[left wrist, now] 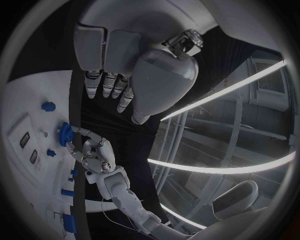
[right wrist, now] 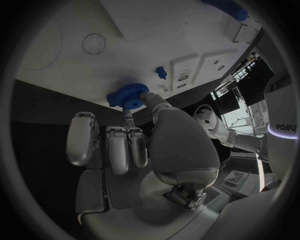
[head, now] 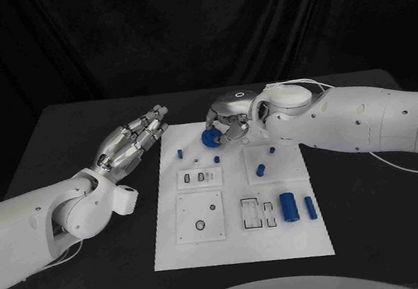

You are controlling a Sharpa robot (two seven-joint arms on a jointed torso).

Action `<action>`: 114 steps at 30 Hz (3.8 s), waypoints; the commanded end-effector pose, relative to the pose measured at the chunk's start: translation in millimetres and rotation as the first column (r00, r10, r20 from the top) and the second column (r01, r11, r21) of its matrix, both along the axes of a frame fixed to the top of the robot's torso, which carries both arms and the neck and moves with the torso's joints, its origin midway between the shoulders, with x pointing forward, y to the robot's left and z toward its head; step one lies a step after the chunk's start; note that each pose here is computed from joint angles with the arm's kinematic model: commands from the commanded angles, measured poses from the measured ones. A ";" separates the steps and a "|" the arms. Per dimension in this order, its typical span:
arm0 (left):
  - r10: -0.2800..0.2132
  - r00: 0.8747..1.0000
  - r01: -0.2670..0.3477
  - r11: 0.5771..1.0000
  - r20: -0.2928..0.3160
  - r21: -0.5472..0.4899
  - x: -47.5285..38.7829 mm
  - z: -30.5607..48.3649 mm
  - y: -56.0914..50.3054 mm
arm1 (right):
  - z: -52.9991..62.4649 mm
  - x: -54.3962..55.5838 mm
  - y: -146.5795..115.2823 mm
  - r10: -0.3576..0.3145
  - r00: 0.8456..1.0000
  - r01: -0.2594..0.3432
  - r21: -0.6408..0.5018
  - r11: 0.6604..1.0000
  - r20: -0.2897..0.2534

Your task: Assemble the parts on the task board

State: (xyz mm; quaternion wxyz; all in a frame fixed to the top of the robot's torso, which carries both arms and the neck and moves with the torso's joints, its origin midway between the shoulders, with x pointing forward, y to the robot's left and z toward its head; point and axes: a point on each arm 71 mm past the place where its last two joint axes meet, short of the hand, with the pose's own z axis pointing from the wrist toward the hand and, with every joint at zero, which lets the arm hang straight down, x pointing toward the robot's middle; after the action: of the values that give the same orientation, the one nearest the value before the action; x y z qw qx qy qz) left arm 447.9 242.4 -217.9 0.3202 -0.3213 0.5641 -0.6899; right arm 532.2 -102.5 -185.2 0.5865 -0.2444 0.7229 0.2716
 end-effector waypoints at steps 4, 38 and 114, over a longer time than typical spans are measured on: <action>0.009 0.992 0.004 0.995 0.123 -0.104 -1.1 11.6 0.9 | -6.6 0.1 1.5 -0.010 1.000 0.010 -0.032 0.999 -0.016; 0.009 0.992 0.004 0.995 0.122 -0.102 1.3 10.5 1.9 | -6.0 -1.0 0.0 0.002 1.000 -0.002 -0.009 1.000 0.006; 0.024 0.993 -0.014 0.996 0.112 -0.089 0.5 9.2 11.3 | 50.5 -38.9 -142.4 -0.186 0.973 0.174 0.094 0.980 0.133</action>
State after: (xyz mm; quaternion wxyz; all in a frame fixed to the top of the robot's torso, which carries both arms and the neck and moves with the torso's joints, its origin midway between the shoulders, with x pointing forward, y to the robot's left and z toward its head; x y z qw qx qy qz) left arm 450.2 253.1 -219.2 0.3257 -0.3247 0.5647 -0.6853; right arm 494.5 -242.1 -137.4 0.6495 -0.1837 0.7002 0.2325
